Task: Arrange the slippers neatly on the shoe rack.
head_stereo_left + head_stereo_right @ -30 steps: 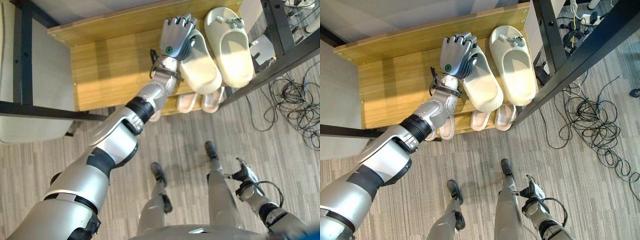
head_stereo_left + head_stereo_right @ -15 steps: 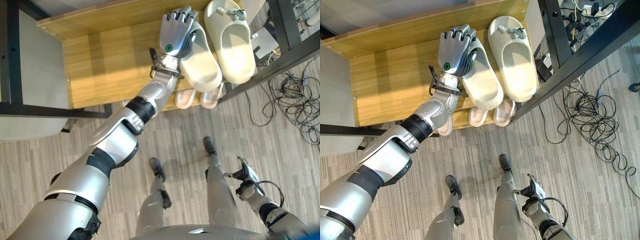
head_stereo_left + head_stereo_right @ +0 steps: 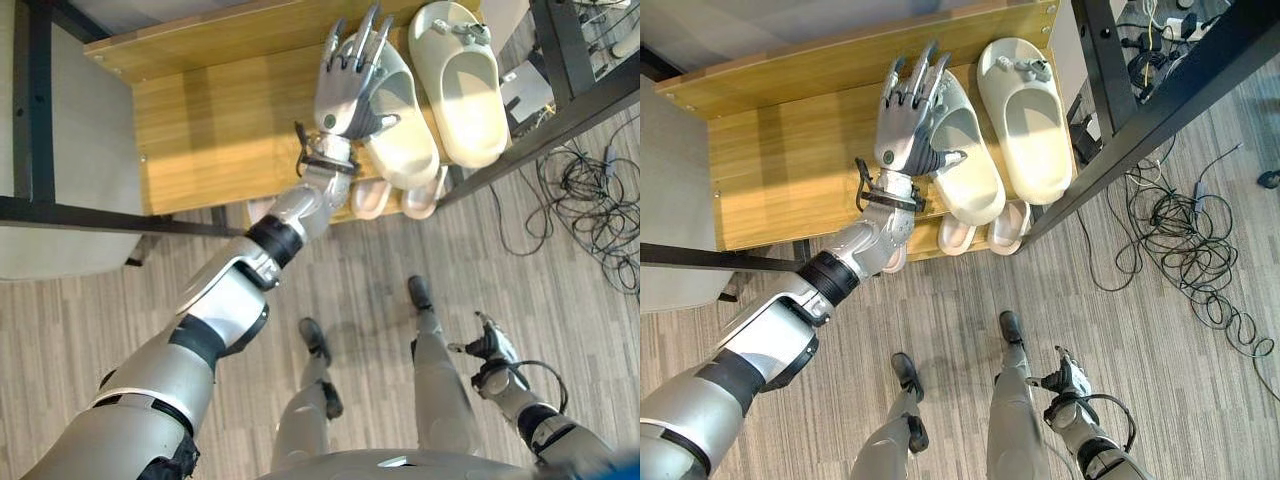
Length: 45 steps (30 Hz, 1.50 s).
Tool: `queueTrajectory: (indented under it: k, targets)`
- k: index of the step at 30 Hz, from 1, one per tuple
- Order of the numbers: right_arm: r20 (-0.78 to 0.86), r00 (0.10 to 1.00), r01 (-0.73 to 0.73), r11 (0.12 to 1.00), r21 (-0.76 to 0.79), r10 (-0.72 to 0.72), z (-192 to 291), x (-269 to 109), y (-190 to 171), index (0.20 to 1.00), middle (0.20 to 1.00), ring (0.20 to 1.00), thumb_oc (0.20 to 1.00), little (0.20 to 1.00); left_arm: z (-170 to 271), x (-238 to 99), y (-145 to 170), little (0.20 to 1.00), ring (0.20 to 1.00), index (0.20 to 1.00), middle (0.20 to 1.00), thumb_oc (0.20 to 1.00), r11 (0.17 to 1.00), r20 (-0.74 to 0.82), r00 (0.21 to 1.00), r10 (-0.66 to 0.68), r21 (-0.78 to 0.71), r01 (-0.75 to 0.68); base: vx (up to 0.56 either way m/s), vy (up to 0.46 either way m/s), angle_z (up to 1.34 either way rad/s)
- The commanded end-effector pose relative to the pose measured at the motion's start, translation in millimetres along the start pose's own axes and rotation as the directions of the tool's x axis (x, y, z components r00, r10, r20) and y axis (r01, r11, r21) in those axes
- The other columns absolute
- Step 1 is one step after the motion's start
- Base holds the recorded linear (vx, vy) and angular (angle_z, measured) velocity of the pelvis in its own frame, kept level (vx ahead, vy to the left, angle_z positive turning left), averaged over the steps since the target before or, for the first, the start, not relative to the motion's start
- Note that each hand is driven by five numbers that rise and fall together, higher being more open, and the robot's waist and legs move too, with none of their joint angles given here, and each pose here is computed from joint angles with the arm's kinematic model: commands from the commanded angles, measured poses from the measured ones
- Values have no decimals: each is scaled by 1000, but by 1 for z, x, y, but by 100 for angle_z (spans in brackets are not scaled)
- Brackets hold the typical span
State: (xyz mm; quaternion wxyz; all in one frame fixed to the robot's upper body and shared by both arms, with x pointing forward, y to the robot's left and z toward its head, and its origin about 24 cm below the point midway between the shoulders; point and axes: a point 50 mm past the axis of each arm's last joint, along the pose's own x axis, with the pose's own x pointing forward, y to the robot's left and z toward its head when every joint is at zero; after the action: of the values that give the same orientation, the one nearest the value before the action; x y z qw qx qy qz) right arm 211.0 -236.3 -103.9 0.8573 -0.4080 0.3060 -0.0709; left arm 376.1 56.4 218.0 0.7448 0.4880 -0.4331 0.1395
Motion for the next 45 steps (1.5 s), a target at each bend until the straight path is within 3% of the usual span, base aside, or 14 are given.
queueTrajectory:
  k: [1, 10, 17, 19, 20, 25, 31, 45]
  targets:
    - [-58, 998, 15, 1000, 8, -15, -11, -1, -3, 1000, 1000, 1000, 1000, 1000, -14, 22, 18, 1000, 1000, 1000, 1000, 1000, 998, -63, 997, 46, -34, -48, 0, 0, 0]
    - [-95, 996, 0, 1000, 20, 2, -18, -4, 2, 1000, 1000, 1000, 1000, 1000, -25, 21, 36, 1000, 1000, 1000, 1000, 1000, 993, -59, 993, 100, -60, -104, 2, 3, 2]
    - [-100, 995, -13, 1000, 19, 15, -17, -5, 5, 1000, 1000, 1000, 1000, 1000, -21, 19, 42, 1000, 1000, 1000, 1000, 1000, 959, -127, 983, 134, -232, -161, 0, 0, 0]
    - [-114, 993, -13, 999, 31, 16, -20, -7, 5, 1000, 1000, 1000, 1000, 1000, -18, 19, 48, 1000, 1000, 1000, 1000, 1000, 908, -162, 976, 142, -371, -194, 0, 0, 0]
    - [-114, 993, -13, 999, 31, 16, -20, -7, 5, 1000, 1000, 1000, 1000, 1000, -18, 19, 48, 1000, 1000, 1000, 1000, 1000, 908, -163, 976, 142, -370, -194, 0, 0, 0]
    - [-137, 990, -31, 999, 30, 35, -22, -7, 6, 1000, 1000, 1000, 1000, 1000, -11, 8, 53, 1000, 1000, 1000, 1000, 1000, 723, -220, 971, 91, -656, -216, 0, 0, 0]
    - [-159, 986, -35, 998, 54, 44, -24, -7, 4, 1000, 1000, 1000, 1000, 1000, -20, -14, 45, 1000, 1000, 1000, 1000, 1000, 562, -265, 964, -31, -802, -202, 0, 0, 0]
    - [-132, 991, -17, 1000, 1, 17, -18, -2, -1, 1000, 1000, 1000, 1000, 1000, -18, -43, 8, 1000, 1000, 1000, 1000, 1000, 601, -259, 940, -221, -795, -77, 0, 0, 0]
